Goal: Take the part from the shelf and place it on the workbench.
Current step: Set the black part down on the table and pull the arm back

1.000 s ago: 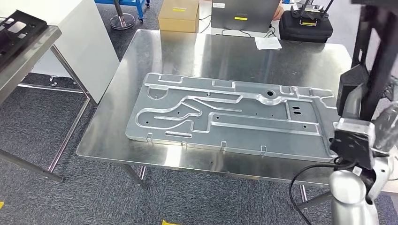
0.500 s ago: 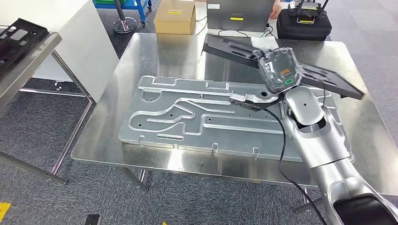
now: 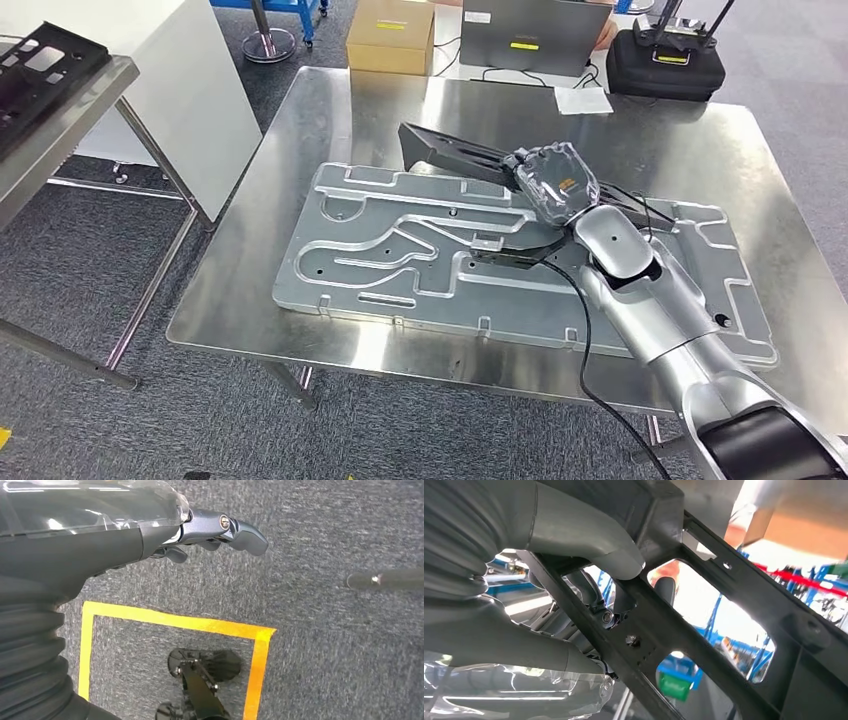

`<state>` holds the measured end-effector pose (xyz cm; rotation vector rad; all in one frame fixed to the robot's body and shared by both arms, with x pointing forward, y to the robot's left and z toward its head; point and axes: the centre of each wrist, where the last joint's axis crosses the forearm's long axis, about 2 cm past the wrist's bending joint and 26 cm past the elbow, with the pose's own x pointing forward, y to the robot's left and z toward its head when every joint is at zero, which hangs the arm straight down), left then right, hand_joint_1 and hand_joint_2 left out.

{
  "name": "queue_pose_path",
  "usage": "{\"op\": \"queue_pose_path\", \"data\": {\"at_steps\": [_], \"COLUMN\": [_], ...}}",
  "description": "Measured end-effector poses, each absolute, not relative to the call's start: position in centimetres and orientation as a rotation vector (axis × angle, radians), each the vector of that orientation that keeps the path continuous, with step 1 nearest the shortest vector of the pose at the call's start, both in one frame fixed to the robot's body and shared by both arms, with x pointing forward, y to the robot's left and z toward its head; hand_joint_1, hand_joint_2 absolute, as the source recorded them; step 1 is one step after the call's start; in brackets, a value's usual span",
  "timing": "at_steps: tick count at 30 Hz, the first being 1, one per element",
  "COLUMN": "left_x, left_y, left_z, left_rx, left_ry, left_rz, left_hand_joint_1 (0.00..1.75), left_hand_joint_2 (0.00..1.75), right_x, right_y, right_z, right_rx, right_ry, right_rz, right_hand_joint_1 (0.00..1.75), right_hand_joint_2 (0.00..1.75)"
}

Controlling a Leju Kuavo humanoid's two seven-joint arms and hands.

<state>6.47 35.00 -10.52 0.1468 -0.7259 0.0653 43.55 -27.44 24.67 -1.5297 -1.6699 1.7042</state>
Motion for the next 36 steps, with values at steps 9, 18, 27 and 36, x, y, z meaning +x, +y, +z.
{"op": "queue_pose_path", "data": {"at_steps": [9, 18, 27, 36], "left_x": [6.3, 5.8, 5.6, 5.1], "left_y": [34.9, 34.9, 34.9, 34.9], "left_z": [-10.6, -10.6, -10.7, -10.7], "left_rx": [0.131, 0.122, 0.128, 0.131], "left_ry": [-0.727, -0.723, -0.720, -0.714], "left_rz": [0.063, 0.071, 0.075, 0.081], "left_hand_joint_1": [0.00, 0.00, 0.00, 0.00], "left_hand_joint_2": [0.00, 0.00, 0.00, 0.00], "right_x": [43.6, 42.7, 41.7, 40.5], "right_y": [-27.7, -28.3, -29.1, -29.4], "right_z": [23.2, 20.2, 19.0, 18.6], "right_rx": [-1.468, -1.387, -1.341, -1.296], "right_ry": [-1.639, -1.599, -1.590, -1.614], "right_rz": [1.716, 1.681, 1.543, 1.428], "right_hand_joint_1": [0.00, 0.00, 0.00, 0.00], "right_hand_joint_2": [1.75, 0.00, 0.00, 0.00]}}
